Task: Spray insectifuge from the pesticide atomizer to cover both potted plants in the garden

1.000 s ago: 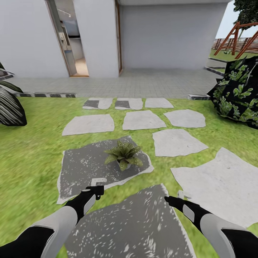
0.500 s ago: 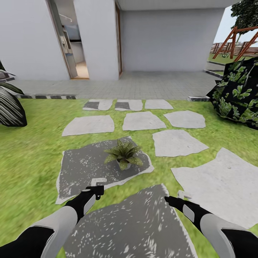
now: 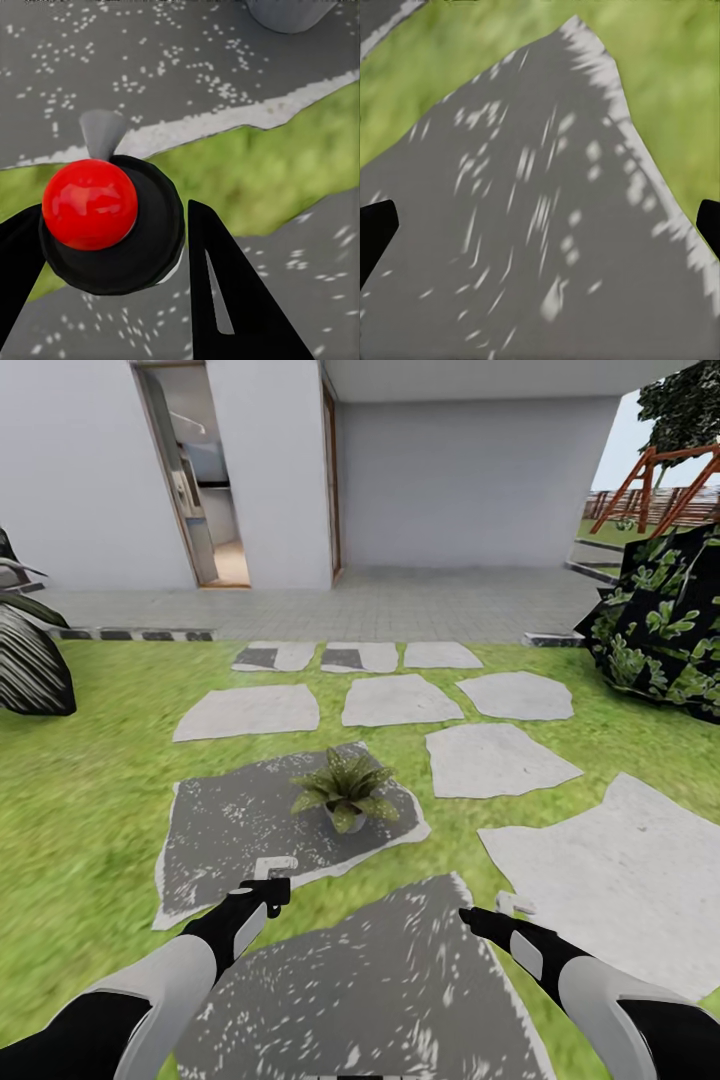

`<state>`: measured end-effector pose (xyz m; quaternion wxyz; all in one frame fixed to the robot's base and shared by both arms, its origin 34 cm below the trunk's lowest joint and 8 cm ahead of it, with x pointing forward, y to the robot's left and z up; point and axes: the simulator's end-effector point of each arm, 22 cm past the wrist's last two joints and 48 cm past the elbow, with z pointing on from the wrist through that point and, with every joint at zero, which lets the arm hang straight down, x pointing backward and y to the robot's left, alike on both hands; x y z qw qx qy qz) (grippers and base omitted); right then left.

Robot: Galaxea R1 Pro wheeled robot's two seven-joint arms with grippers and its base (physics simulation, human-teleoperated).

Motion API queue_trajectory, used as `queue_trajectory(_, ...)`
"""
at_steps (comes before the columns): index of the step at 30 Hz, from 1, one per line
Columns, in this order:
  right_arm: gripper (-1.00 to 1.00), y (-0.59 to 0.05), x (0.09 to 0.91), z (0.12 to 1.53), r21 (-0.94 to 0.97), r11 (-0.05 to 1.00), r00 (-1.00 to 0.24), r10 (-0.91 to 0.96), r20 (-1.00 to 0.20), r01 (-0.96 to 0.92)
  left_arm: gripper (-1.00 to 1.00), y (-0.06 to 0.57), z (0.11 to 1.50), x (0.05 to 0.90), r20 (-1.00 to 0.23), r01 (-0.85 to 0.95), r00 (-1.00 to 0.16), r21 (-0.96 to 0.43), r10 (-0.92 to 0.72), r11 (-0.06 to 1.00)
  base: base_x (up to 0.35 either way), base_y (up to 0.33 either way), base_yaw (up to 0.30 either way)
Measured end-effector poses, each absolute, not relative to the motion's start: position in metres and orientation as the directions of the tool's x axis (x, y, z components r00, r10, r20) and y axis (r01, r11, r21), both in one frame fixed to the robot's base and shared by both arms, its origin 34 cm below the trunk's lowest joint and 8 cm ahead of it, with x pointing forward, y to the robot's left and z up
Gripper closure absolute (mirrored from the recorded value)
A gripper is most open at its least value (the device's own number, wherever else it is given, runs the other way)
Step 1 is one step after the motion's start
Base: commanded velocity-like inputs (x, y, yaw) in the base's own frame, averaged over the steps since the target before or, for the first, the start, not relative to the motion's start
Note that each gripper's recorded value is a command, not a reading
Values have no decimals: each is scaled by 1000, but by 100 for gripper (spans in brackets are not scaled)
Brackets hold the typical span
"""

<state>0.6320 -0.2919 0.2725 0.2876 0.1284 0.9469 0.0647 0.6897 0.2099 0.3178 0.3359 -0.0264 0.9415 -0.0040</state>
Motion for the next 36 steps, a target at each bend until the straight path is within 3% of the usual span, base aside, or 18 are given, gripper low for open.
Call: queue_trajectory(36,-100,-292,620,237,191,959,-814,280,-508,210,100,209,280,679,-612,-47,-789,-24,-52,999,0,0,0)
